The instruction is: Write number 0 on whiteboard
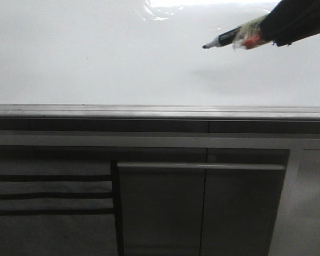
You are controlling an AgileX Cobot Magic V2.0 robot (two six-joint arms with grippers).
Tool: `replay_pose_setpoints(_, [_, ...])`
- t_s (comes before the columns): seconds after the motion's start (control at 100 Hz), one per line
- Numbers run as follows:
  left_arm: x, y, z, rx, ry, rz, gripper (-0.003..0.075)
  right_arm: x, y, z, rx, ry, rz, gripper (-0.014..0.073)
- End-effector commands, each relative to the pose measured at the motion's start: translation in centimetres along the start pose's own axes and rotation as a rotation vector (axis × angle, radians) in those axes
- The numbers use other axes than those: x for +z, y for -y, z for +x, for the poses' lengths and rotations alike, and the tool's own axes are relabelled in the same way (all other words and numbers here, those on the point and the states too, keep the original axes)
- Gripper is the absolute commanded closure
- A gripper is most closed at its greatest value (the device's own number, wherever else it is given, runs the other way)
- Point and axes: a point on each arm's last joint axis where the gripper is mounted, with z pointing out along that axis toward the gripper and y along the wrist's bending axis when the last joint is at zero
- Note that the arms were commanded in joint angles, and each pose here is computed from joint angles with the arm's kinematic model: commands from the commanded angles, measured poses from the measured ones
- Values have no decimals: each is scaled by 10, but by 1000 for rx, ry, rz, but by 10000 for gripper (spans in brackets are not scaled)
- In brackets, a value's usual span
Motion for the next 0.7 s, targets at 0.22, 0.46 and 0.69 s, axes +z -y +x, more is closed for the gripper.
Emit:
replay_pose_setpoints(0.22, [-5, -1, -15, -18, 106, -5, 259, 25, 15, -52, 7, 44, -2, 538])
replay_pose_setpoints(0.46, [-5, -1, -15, -18, 106, -5, 259, 56, 30, -69, 0, -10, -11, 538])
replay_pose_setpoints(0.69, [-5, -1, -16, -18, 110, -5, 259, 84, 39, -64, -18, -180, -91, 538])
